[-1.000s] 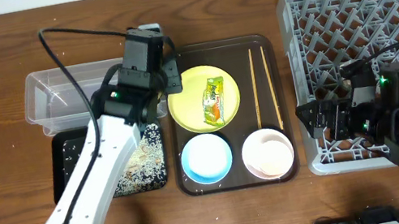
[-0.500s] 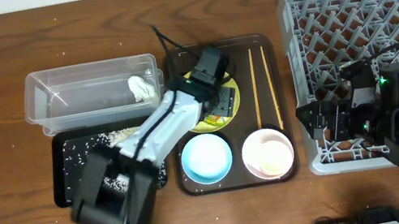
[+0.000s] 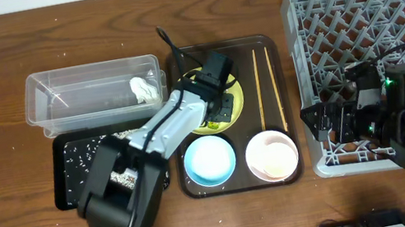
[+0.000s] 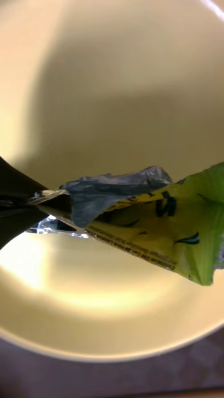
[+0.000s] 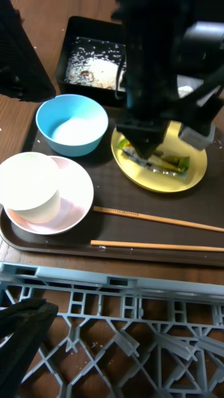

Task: Sort waste into correct bins and load items into the dishwasher rack
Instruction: 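Carry the wrapper left and release it into the clear bin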

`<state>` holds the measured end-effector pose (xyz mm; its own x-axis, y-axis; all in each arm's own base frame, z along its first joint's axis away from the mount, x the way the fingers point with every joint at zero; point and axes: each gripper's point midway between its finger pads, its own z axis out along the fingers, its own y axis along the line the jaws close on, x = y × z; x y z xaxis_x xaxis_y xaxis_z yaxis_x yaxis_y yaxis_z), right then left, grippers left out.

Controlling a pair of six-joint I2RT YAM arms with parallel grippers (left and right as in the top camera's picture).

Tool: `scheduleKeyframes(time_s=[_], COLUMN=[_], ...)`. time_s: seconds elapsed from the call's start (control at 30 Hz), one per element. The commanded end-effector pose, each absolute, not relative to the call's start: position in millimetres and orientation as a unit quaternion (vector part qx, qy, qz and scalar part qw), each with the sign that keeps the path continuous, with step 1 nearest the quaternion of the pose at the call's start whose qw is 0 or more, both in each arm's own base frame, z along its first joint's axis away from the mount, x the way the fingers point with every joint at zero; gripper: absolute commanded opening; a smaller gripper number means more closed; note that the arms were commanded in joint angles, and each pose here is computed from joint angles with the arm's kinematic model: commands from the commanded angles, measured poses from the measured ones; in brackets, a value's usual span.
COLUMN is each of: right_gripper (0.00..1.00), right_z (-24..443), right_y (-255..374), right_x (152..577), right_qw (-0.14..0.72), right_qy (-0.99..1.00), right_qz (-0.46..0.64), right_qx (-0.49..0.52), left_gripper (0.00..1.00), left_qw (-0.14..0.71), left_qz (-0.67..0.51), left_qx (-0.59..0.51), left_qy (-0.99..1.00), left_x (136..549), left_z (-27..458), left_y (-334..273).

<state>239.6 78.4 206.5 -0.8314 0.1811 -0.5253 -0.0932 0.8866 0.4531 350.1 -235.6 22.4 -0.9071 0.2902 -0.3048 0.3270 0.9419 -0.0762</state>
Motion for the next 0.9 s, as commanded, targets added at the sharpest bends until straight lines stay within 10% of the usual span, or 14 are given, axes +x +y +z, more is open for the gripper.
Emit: scheduleKeyframes(time_s=[0.0, 0.3, 0.53, 0.87], right_gripper=[0.99, 0.99, 0.99, 0.98], right_z=[214.0, 214.0, 214.0, 220.8], right_y=[77.6, 77.6, 78.8, 91.5], right_x=[241.4, 241.3, 240.3, 232.0], right_qw=[0.301, 0.301, 0.298, 0.299], right_qy=[0.924, 0.924, 0.924, 0.915], right_qz=[0.235, 0.236, 0.239, 0.270], right_qx=[0.017, 0.017, 0.016, -0.022], left_gripper=[0.06, 0.07, 0.71, 0.75], left_qw=[0.217, 0.300, 0.292, 0.355], left_qz=[-0.074, 0.027, 0.033, -0.014], left_qx=[0.139, 0.016, -0.042, -0.032], left_qy=[0.963, 0.953, 0.955, 0.934], left_x=[362.5, 388.5, 410.1, 374.4], left_z=[89.7, 157.8, 137.8, 222.9], left_y=[-228.4, -118.6, -75.7, -80.9])
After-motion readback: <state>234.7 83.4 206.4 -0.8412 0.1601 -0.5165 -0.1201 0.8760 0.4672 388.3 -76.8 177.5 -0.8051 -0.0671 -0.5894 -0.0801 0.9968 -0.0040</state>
